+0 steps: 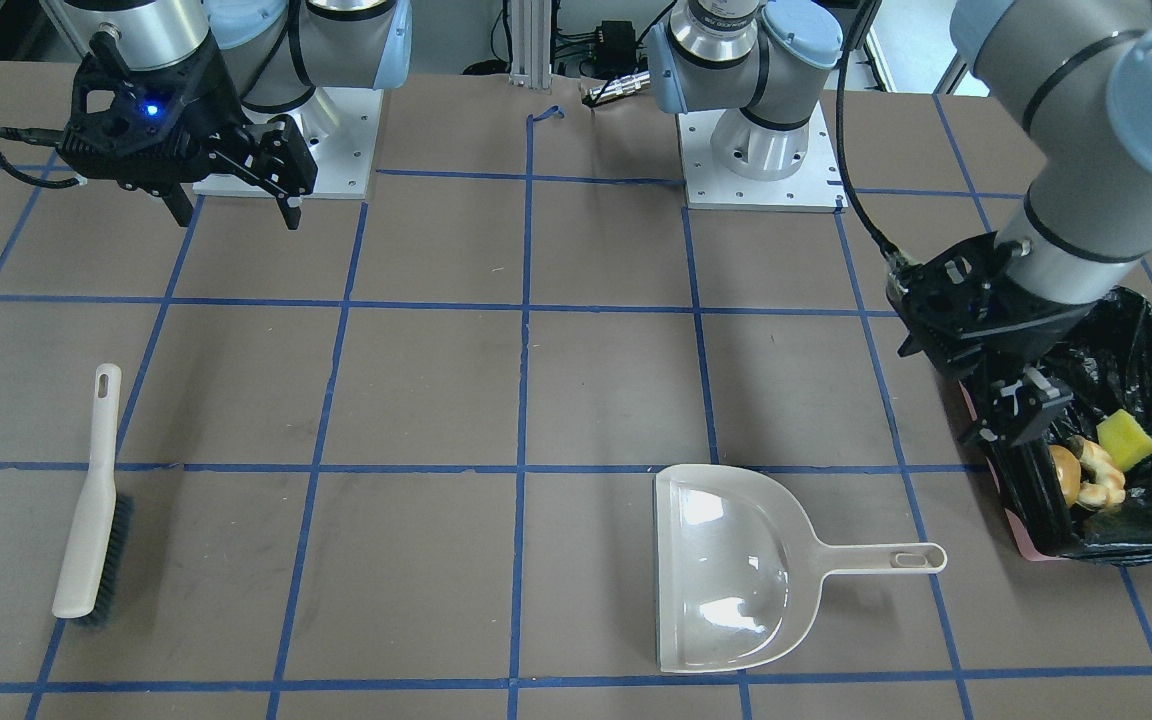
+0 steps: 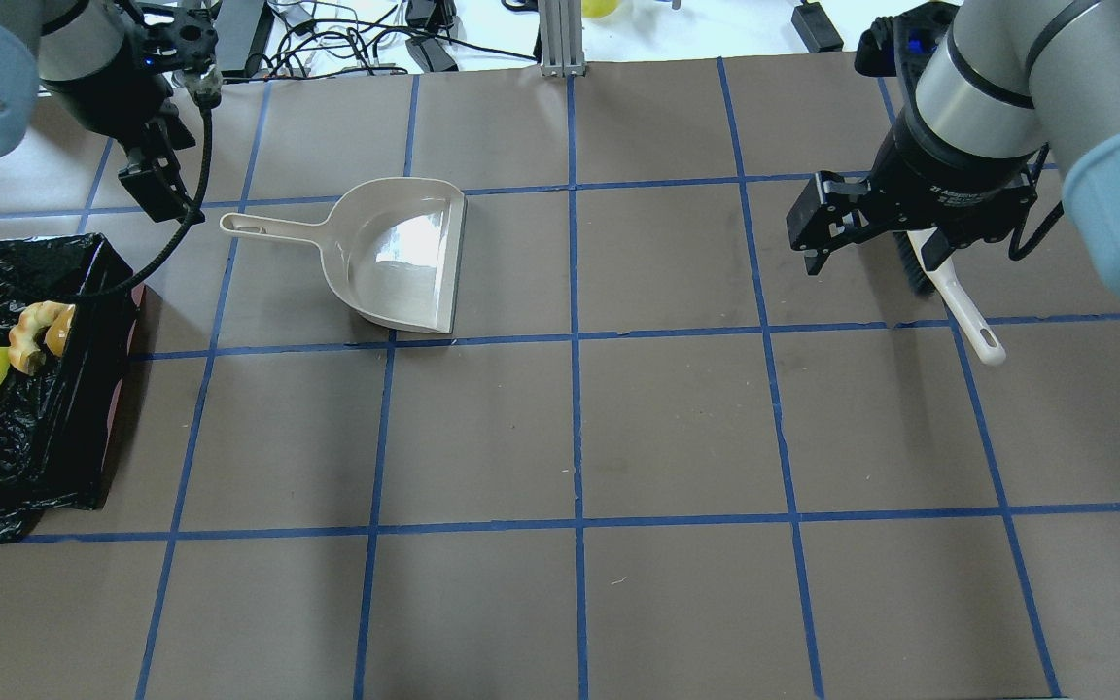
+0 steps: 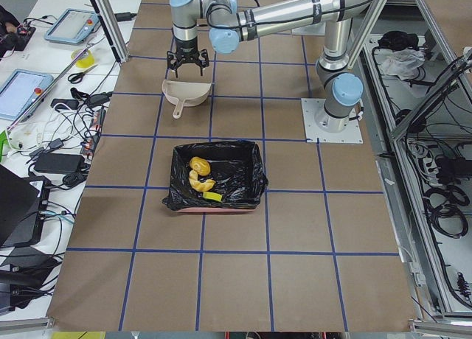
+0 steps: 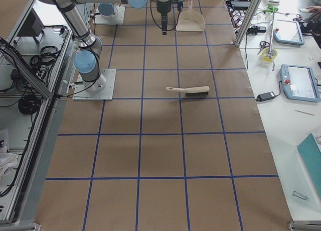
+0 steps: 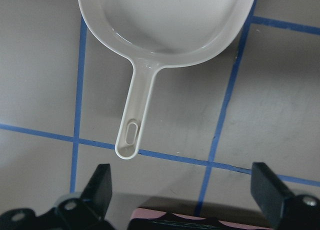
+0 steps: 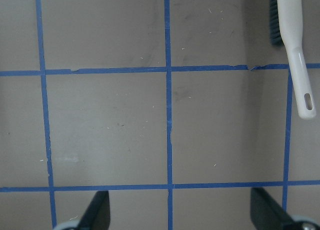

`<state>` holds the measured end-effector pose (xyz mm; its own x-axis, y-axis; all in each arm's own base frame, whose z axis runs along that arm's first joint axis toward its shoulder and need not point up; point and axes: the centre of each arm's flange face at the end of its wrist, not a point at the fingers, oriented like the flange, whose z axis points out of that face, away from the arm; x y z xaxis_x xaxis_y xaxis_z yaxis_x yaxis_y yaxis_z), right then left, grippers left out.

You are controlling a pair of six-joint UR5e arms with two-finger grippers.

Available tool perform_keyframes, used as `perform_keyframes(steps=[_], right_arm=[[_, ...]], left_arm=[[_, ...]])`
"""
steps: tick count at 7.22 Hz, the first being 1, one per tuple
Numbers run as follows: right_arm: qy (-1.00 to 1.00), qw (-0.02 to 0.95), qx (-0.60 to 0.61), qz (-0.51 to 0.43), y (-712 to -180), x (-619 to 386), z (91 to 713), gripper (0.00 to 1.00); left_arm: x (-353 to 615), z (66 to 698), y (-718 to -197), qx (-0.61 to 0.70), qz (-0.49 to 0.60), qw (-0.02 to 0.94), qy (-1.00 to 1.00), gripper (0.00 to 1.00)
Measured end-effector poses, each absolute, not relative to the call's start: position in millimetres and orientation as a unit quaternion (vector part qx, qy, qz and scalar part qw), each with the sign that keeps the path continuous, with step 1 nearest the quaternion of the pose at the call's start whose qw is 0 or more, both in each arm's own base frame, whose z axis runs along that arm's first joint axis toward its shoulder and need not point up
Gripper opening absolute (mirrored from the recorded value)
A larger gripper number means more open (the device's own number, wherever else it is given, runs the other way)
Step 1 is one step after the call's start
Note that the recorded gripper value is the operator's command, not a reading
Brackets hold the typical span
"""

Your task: Sweep and dump trash into bin

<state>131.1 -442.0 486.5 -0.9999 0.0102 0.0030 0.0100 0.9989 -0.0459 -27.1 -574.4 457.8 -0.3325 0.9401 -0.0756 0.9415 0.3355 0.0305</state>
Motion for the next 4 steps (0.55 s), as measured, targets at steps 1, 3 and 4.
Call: perform_keyframes(steps=[1, 3, 4], right_arm=[[-1.000, 0.001, -0.001, 0.017, -441, 131, 486, 1.00], [-1.000, 0.001, 0.022, 0.013, -441, 131, 486, 1.00], [-1.000, 0.002, 0.028, 0.012, -441, 130, 486, 1.00]], left_arm=[[-30, 474, -555, 0.530, -0.015, 0.037, 0.847, 1.00], [-37, 480, -519, 0.407, -0.020, 0.029, 0.913, 1.00], [-39, 481, -504, 0.347, -0.021, 0.029, 0.937, 1.00]])
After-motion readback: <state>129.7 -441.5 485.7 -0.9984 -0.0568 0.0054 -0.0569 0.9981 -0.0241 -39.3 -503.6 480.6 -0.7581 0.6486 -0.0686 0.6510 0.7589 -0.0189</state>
